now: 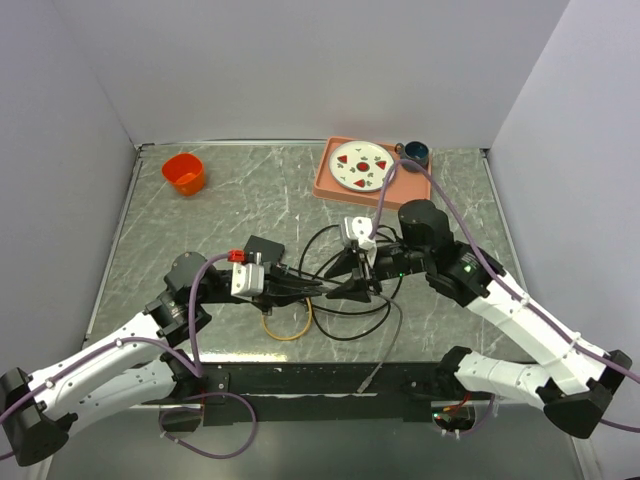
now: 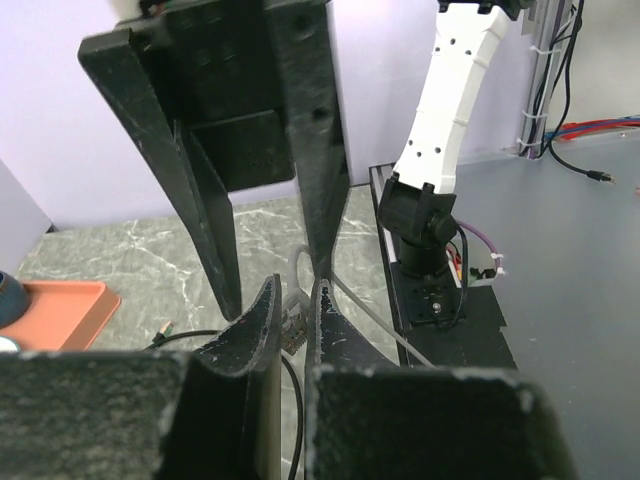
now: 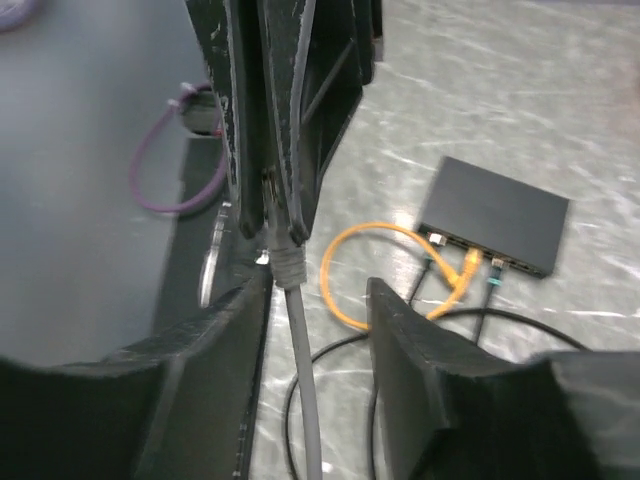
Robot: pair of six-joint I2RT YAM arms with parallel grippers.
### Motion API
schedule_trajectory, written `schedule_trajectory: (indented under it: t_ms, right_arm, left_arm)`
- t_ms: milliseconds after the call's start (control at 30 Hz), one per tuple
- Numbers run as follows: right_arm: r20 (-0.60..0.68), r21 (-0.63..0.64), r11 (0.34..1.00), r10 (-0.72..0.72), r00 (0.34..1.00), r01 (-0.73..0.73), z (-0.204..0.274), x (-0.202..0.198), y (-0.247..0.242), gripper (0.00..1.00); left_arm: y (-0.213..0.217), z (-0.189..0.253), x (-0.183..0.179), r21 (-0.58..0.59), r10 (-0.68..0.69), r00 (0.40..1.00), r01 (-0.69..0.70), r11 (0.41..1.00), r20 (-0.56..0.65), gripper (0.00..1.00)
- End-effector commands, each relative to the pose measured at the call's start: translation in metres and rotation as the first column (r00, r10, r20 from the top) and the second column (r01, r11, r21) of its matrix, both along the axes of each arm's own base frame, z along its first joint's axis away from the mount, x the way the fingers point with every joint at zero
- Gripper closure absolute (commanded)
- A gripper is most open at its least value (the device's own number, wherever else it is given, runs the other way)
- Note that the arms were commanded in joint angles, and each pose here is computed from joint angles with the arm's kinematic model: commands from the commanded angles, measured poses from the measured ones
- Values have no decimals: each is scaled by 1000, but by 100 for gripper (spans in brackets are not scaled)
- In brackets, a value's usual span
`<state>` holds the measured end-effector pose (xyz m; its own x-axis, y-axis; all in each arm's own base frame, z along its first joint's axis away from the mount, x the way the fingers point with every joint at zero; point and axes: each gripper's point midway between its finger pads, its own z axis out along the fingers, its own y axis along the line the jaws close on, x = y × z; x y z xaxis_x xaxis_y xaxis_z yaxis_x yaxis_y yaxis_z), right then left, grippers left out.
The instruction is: Insert the plug into the switch port
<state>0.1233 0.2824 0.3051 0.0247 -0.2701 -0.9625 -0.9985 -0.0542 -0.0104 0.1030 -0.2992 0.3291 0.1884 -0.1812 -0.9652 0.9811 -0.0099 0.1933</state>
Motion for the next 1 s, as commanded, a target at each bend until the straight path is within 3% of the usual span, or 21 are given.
schedule_trajectory:
  t_ms: [0, 133, 233, 267, 300, 500, 533, 567, 633, 667, 700, 767, 800, 967]
  right_arm:
    - [-28, 44, 996, 83, 996, -82, 20, -11, 5, 52]
    - [-46, 49, 993, 105, 993, -103, 21, -13, 7, 65]
    - [-29, 52, 994, 101, 994, -99, 20, -14, 5, 68]
    - [-15, 52, 996, 71, 997, -70, 22, -11, 3, 75]
    - [-6, 54, 997, 61, 998, -61, 21, -10, 2, 100]
    - [74, 84, 996, -34, 997, 28, 23, -1, -7, 100]
    - [85, 88, 995, -55, 995, 47, 23, 2, -8, 100]
    - [96, 91, 994, -76, 993, 67, 24, 3, -10, 100]
    - [109, 83, 984, -169, 979, 161, 21, 19, -14, 100]
    - [122, 95, 975, -210, 970, 199, 24, 25, -16, 100]
    - [129, 87, 956, -290, 948, 281, 21, 39, -20, 100]
    - [135, 85, 931, -364, 922, 356, 20, 50, -26, 100]
    - [135, 80, 915, -402, 906, 394, 18, 56, -29, 100]
    - [191, 142, 826, -563, 804, 545, 24, 76, -45, 100]
  left_arm:
    - [-2, 29, -6, -58, -10, 996, 15, 998, 89, 99]
    - [-7, 31, -2, -57, 10, 997, -5, 998, 81, 99]
    - [-7, 33, -1, -68, 20, 996, -15, 998, 83, 99]
    - [-7, 34, 0, -72, 25, 996, -19, 997, 83, 99]
    - [-7, 35, 0, -76, 28, 996, -21, 997, 90, 99]
    - [-6, 34, 8, -81, 75, 995, -70, 994, 63, 99]
    - [-7, 34, 12, -77, 90, 995, -88, 993, 30, 95]
    - [-6, 37, 15, -81, 110, 994, -108, 991, 13, 63]
    - [-4, 45, 33, -98, 202, 976, -210, 973, -79, 36]
    - [-2, 45, 42, -91, 248, 961, -260, 961, -124, 14]
    - [6, 49, 66, -97, 369, 900, -399, 912, -232, 1]
    - [17, 54, 87, -72, 467, 815, -519, 852, -344, 3]
    - [17, 55, 90, -58, 479, 800, -532, 845, -362, 3]
    - [4, 64, 86, -35, 422, 805, -478, 878, -418, 3]
